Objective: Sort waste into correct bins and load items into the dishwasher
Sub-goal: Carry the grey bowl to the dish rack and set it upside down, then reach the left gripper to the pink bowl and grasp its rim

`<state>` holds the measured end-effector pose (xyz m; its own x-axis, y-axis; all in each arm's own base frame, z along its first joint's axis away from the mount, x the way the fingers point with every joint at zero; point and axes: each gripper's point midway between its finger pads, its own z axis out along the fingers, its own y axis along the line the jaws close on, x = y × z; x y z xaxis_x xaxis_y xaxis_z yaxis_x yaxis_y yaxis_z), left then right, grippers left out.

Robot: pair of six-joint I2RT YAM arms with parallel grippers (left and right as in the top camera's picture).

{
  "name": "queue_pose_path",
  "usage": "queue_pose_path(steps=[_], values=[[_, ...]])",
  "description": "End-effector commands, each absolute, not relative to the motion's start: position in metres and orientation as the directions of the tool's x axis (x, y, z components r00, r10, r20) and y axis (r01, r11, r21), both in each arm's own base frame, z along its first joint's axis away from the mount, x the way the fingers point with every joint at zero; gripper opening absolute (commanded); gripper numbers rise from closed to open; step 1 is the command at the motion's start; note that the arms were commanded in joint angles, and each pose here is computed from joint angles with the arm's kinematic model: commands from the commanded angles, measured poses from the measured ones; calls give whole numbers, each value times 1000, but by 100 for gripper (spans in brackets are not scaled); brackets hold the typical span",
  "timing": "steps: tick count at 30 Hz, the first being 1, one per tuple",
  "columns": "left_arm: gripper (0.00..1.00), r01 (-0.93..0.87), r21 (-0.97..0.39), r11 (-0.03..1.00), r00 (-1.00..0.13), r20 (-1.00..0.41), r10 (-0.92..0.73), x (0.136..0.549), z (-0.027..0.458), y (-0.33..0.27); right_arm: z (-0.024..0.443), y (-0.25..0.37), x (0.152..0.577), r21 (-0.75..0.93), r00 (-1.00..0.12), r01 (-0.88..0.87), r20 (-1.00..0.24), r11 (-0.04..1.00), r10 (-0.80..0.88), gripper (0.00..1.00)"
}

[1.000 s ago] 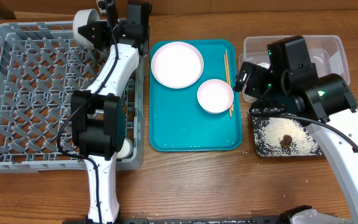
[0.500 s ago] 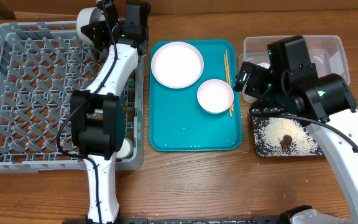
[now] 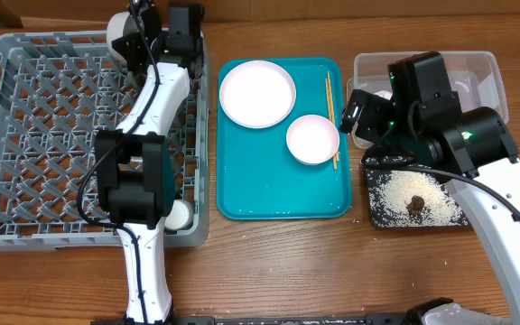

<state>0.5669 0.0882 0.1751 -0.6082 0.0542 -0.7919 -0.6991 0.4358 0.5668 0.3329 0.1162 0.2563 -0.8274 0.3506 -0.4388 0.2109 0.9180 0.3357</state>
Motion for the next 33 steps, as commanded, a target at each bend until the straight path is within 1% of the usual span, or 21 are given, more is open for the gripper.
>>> queue_pose_path(steps=[1,3,6,8,13,14,15,16,19,22,24,25,26,33], values=[[4,-616,641,458,-688,-721,84,574,133,79,256,114,334,329,-823,216,-445,919,353,100],[4,-600,676,427,-712,-695,100,571,127,78,256,114,334,329,-823,216,-445,919,353,100],[4,-613,694,378,-714,-691,111,566,131,75,256,114,334,329,-823,216,-445,919,353,100],[4,-606,708,362,-721,-681,126,564,137,70,256,114,334,329,-823,216,-445,919,353,100],[4,-500,789,356,-787,-586,193,565,137,53,256,114,334,329,-823,216,-445,919,353,100],[13,-486,799,355,-794,-573,202,565,136,50,256,114,334,329,-823,216,-445,919,353,100],[27,-477,805,352,-798,-565,210,564,137,47,256,114,334,329,-823,216,-445,919,353,100],[35,-480,809,340,-799,-563,212,563,139,45,256,114,334,329,-823,216,-445,919,353,100],[55,-494,816,301,-798,-563,215,559,145,41,256,114,334,329,-823,216,-445,919,353,100],[71,-505,826,251,-802,-557,218,553,153,38,256,114,334,329,-823,216,-445,919,353,100],[80,-485,839,245,-812,-536,229,553,154,35,256,114,334,329,-823,216,-445,919,353,100],[87,-474,846,244,-817,-526,236,553,154,32,256,114,334,329,-823,216,-445,919,353,100],[99,-462,853,244,-822,-515,244,553,155,29,256,114,334,329,-823,216,-445,919,353,100],[100,-463,840,282,-796,-535,284,553,169,1,256,114,334,329,-823,216,-445,919,353,100]])
